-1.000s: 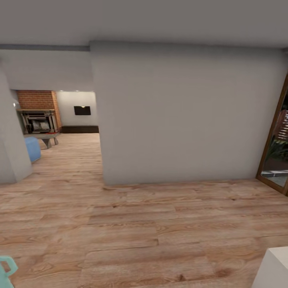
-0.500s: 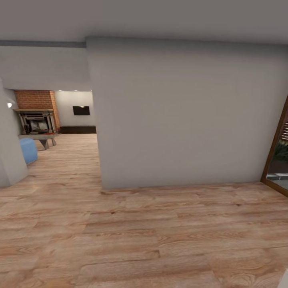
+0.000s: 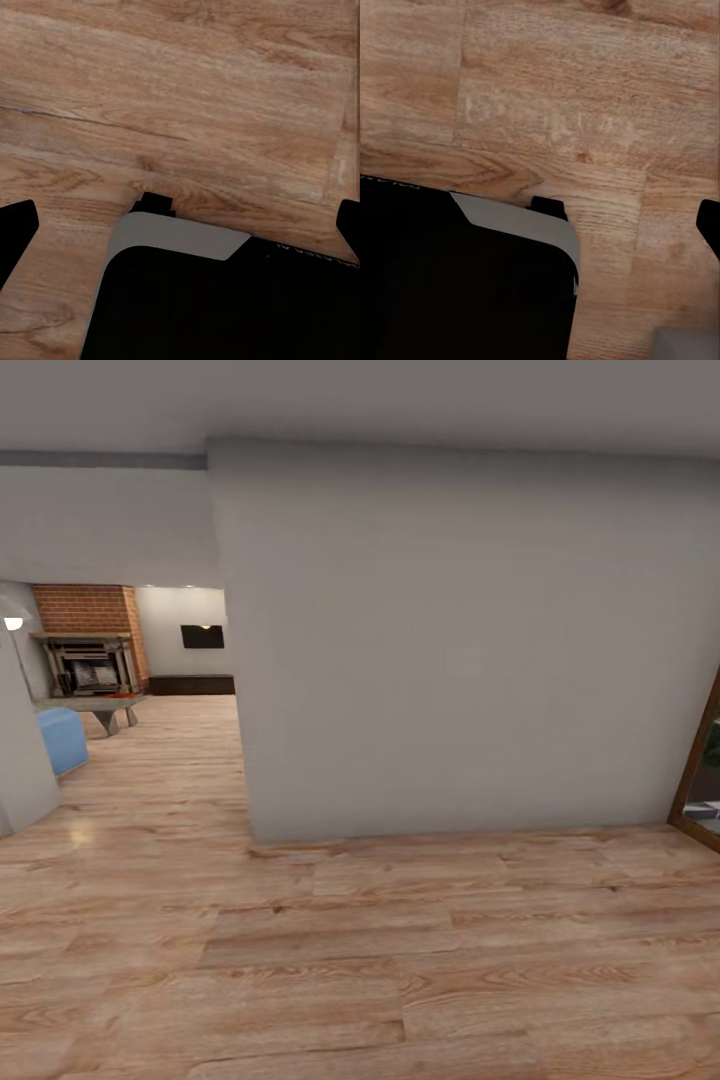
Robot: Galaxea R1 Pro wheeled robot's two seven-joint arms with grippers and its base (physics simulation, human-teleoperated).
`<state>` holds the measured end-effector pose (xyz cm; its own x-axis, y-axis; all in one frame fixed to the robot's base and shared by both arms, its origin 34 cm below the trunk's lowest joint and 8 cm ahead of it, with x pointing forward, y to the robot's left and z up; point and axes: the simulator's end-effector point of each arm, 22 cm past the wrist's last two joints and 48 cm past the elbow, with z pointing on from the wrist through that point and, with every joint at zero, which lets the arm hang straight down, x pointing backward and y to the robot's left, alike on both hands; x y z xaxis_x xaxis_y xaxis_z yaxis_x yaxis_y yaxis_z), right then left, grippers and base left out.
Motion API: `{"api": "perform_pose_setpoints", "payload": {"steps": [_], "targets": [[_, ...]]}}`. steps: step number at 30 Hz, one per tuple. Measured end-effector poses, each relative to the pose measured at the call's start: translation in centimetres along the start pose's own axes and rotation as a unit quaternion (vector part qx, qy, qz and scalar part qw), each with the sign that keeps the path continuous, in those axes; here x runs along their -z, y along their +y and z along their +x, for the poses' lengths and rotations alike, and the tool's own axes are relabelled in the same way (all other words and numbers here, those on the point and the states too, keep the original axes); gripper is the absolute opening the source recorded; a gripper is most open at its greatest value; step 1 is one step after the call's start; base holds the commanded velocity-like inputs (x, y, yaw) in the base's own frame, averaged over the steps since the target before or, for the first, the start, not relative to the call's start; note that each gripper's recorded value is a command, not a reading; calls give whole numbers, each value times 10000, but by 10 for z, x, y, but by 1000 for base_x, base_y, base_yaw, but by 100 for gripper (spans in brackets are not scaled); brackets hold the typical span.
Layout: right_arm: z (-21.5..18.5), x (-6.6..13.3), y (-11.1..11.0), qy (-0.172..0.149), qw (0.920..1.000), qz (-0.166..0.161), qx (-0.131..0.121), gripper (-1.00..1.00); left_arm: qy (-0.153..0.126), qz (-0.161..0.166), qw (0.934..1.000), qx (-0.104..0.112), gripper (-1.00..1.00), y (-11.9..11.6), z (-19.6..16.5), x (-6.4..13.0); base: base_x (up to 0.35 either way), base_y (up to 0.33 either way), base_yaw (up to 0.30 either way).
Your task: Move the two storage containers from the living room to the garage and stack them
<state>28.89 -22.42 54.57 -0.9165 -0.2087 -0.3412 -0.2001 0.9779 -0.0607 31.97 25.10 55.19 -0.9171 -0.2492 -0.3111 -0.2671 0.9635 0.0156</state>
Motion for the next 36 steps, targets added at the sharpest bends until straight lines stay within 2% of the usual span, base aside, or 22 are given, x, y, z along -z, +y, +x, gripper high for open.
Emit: {"api": "perform_pose_setpoints", "payload": {"steps": [15,31,36], "targets": [[0,0,-2,-9,10000,25,33,100,-8,-7,10000,-3,100,1,-1,0,297,0,263],[0,0,-3,-4,10000,34,12,100,-23,12,10000,-12,100,-2,-1,0,20,0,282],[0,0,-2,-5,10000,13,0,100,-23,14,10000,-9,100,-2,-1,0,49,0,119]]}}
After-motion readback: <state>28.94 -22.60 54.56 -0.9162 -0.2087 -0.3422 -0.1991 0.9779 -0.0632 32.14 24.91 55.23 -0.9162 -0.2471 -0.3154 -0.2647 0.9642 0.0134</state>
